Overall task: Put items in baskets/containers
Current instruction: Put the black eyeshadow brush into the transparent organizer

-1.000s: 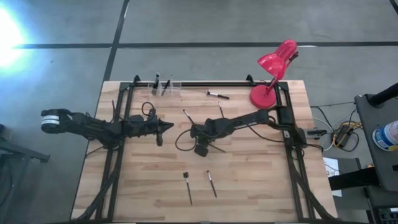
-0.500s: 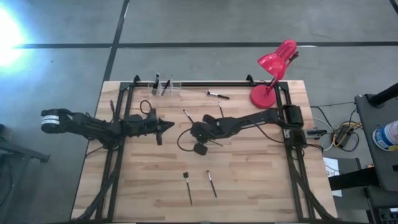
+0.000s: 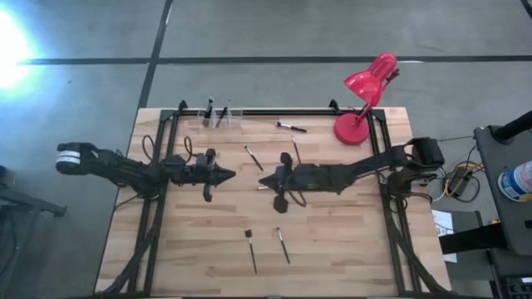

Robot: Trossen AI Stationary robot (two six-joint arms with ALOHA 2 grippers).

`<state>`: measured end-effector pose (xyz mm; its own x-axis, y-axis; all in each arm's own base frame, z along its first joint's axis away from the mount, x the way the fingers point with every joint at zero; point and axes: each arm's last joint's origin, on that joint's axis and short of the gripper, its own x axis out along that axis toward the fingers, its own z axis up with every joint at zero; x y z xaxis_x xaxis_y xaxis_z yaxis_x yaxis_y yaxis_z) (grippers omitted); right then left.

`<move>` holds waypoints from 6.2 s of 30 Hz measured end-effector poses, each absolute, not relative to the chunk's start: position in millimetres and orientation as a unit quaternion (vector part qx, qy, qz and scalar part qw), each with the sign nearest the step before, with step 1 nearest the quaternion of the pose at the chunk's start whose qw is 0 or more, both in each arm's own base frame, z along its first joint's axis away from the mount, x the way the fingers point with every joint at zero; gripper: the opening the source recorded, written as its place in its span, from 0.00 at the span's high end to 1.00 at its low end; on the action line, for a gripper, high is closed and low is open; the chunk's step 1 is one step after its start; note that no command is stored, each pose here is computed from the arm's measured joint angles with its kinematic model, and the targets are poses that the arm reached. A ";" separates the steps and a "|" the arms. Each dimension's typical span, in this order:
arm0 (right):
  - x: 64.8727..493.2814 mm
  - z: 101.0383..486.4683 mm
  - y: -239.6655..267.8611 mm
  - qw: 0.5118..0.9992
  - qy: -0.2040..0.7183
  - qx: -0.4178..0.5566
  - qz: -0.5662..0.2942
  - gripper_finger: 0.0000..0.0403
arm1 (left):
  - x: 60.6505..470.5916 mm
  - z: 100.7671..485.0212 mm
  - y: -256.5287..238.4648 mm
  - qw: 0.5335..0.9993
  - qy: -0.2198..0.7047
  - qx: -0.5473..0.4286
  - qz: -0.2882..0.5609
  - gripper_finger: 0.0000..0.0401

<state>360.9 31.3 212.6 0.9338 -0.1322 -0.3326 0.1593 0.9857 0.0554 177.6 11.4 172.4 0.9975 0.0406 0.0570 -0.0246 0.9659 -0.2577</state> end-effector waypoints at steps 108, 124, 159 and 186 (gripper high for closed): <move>281.4 110.4 -1.0 0.941 0.299 0.138 -0.075 0.98 | 198.6 179.0 11.4 0.989 -0.017 -0.140 0.045 0.75; 319.9 118.4 14.8 0.891 0.430 0.119 -0.090 0.82 | 199.4 165.9 7.7 0.990 0.051 -0.131 0.006 0.75; 332.5 105.1 12.0 0.878 0.469 0.061 -0.079 0.95 | 201.2 162.0 4.9 0.990 0.061 -0.126 0.001 0.75; 309.3 85.7 16.9 0.935 0.300 0.136 -0.133 0.98 | 188.3 152.4 8.4 0.977 0.028 -0.194 0.089 0.75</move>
